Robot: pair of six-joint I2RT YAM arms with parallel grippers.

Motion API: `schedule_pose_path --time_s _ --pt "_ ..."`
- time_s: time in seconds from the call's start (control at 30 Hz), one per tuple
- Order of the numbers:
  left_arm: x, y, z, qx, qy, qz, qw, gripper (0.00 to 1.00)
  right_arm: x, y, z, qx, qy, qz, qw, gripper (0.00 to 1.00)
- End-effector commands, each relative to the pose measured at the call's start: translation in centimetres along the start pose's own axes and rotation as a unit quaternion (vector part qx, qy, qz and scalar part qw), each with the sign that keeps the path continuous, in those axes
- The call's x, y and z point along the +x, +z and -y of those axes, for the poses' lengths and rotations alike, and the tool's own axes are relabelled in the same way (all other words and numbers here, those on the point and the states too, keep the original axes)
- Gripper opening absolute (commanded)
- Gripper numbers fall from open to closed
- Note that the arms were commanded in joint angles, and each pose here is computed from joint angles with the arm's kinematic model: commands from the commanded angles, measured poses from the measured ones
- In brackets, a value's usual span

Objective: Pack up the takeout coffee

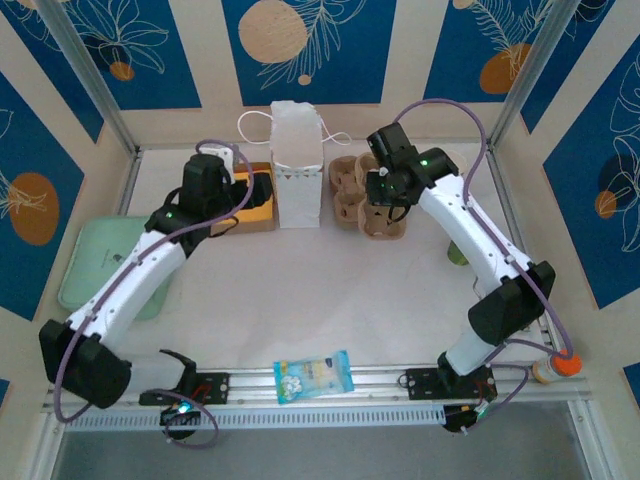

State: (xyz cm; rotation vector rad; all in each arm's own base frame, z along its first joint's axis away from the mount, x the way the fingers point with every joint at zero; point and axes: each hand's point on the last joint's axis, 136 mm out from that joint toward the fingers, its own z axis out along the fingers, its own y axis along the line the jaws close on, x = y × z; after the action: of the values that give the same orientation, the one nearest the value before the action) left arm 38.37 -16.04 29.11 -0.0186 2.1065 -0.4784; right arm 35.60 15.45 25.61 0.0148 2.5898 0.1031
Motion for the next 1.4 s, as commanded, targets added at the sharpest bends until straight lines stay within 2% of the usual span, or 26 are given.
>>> schedule_pose_path --time_s 0.0,0.27,0.67,0.77,1.0,1.37 --pt "-2.0 0.7 -0.1 0.008 0.000 0.003 1.000 0.84 0.4 -1.4 -0.2 -0.017 0.006 0.006 1.000 0.30" --pt "-5.2 4.4 0.6 0.028 -0.016 -0.006 0.999 0.80 0.5 -2.2 -0.4 -0.032 0.009 0.012 0.999 0.30" --pt "-4.1 8.7 0.6 0.026 -0.007 -0.053 0.998 0.72 0.3 -2.5 -0.5 -0.040 0.010 0.016 0.999 0.30" --pt "-3.8 9.2 0.6 0.027 -0.007 -0.061 0.998 0.66 0.2 -2.8 -0.6 -0.043 0.010 0.019 0.999 0.30" --pt "-3.7 9.1 1.7 0.047 -0.010 -0.062 0.997 0.44 -0.2 -3.7 -0.6 -0.047 0.008 0.026 0.999 0.30" --pt "-2.2 7.6 3.7 0.082 -0.025 -0.070 0.994 0.26 -2.7 -6.7 -0.9 -0.056 -0.004 0.059 0.997 0.30"
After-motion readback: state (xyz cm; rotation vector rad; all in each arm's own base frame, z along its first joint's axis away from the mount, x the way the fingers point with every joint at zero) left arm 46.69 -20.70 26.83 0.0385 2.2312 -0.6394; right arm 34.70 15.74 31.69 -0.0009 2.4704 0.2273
